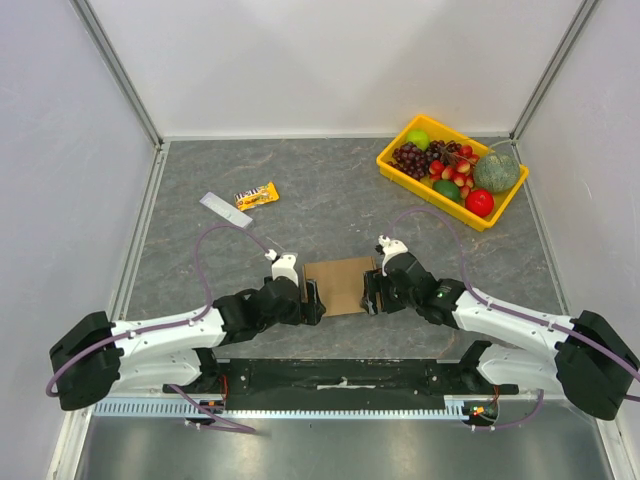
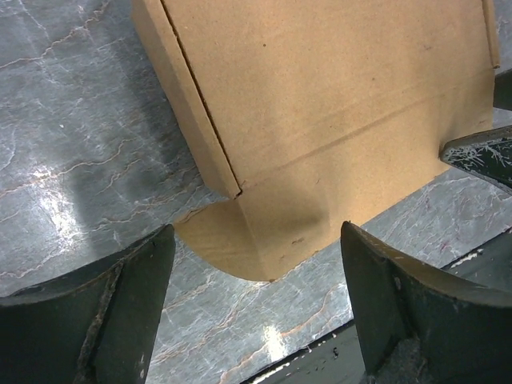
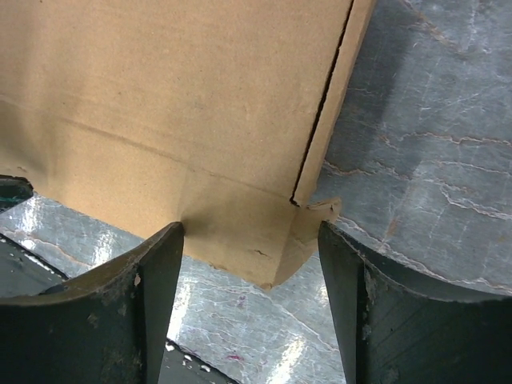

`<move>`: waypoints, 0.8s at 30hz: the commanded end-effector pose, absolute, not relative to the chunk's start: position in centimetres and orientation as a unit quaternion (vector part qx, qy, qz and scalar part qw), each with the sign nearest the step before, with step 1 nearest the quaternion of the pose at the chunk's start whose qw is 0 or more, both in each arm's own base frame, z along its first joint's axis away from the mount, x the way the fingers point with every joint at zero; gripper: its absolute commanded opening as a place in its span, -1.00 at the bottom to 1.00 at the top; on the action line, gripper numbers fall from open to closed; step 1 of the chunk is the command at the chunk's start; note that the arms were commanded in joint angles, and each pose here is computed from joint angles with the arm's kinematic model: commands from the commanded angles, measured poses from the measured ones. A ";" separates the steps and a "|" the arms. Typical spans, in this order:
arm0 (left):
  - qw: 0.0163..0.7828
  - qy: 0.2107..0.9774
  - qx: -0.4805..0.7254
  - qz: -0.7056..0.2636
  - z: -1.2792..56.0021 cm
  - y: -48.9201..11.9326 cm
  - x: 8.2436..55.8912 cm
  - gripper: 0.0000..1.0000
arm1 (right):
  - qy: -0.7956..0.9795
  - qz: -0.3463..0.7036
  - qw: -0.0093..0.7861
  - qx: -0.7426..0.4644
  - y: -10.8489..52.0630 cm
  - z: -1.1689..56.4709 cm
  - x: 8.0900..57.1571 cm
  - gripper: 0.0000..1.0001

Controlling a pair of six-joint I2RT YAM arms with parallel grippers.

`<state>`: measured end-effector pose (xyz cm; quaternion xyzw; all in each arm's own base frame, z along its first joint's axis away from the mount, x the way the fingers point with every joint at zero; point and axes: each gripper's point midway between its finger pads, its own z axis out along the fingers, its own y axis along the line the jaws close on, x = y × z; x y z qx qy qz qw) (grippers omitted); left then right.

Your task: Fold the paper box

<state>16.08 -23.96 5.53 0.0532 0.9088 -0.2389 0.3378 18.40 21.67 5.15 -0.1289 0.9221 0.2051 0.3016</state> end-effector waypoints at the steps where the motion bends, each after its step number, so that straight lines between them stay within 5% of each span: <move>1: 0.344 0.898 0.045 -0.269 6.9 -25.5 16.4 0.77 | 0.915 0.233 0.306 -0.118 22.7 5.7 18.5 0.50; 24: 0.339 0.895 0.062 -0.284 7.7 -26.5 16.2 0.54 | 0.907 0.276 0.296 -0.120 24.4 6.6 18.1 0.46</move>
